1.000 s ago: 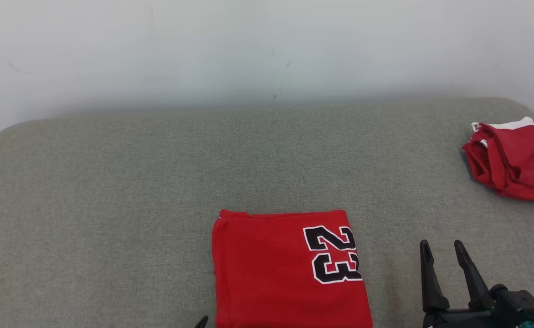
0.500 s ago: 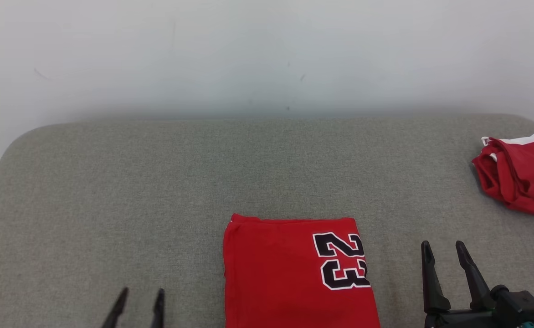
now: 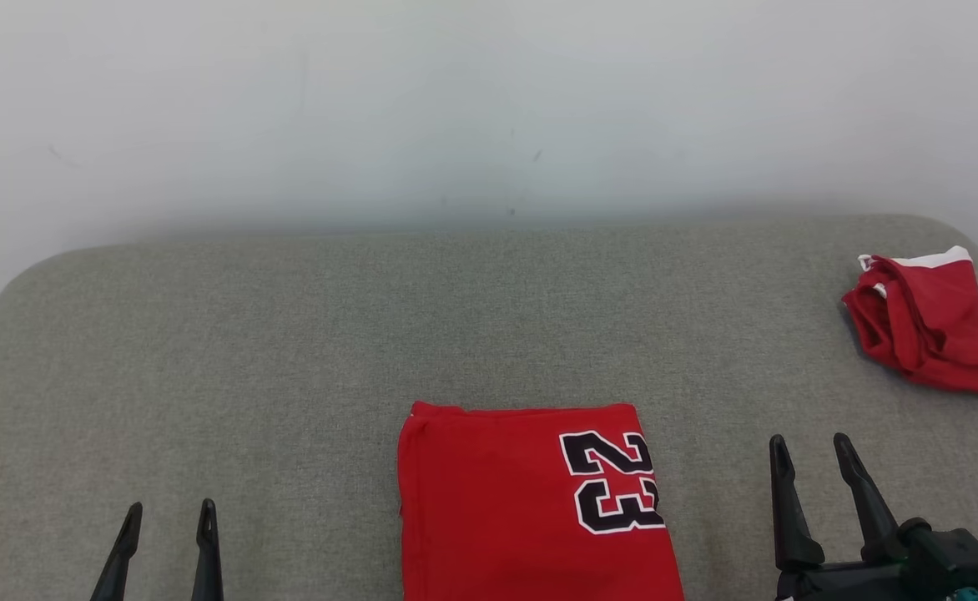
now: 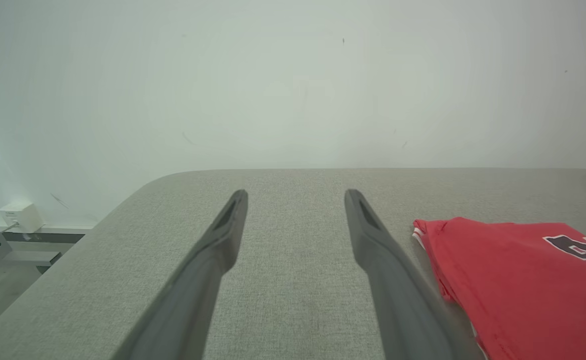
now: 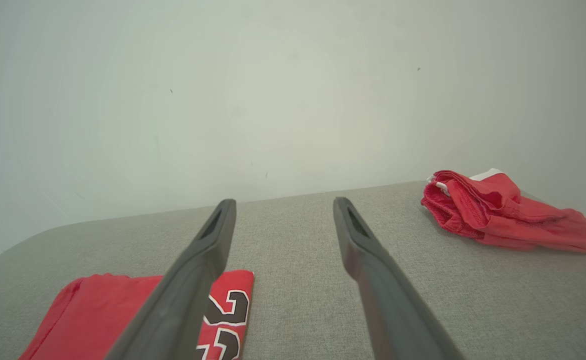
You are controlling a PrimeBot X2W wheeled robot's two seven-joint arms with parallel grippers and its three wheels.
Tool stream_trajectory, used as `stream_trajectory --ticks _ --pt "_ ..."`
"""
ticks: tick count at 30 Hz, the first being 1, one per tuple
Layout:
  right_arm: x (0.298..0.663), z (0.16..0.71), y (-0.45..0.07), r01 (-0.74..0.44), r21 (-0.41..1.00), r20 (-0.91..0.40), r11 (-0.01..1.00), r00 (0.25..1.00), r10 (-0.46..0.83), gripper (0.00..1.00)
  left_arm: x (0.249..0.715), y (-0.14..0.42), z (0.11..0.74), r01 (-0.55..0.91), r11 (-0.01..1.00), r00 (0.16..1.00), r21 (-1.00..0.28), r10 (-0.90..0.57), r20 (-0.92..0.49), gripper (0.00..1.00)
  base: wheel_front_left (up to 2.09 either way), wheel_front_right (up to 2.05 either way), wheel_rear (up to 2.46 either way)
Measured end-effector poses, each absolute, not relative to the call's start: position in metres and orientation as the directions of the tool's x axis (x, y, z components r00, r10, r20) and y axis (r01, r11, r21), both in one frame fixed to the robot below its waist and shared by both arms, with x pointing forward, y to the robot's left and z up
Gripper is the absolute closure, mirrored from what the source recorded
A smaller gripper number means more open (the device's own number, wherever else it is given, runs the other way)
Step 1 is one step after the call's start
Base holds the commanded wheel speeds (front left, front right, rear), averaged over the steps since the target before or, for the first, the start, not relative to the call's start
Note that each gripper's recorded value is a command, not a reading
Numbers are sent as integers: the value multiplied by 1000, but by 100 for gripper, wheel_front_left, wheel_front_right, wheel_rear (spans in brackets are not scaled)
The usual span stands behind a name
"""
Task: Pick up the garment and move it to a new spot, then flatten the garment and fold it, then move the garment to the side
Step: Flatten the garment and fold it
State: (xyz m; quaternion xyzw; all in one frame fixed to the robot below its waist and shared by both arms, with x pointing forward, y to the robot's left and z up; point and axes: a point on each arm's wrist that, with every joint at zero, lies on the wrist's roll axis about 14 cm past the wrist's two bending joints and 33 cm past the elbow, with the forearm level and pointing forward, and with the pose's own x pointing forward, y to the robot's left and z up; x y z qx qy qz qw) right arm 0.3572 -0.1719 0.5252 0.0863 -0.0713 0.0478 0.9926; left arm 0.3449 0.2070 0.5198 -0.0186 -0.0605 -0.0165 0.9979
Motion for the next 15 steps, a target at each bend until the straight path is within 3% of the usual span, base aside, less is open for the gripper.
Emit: stream_trajectory --ticks 15 --pt "349 516 -169 -115 139 123 984 988 99 0 344 196 516 63 996 992 -64 -56 115 0 0 0 0"
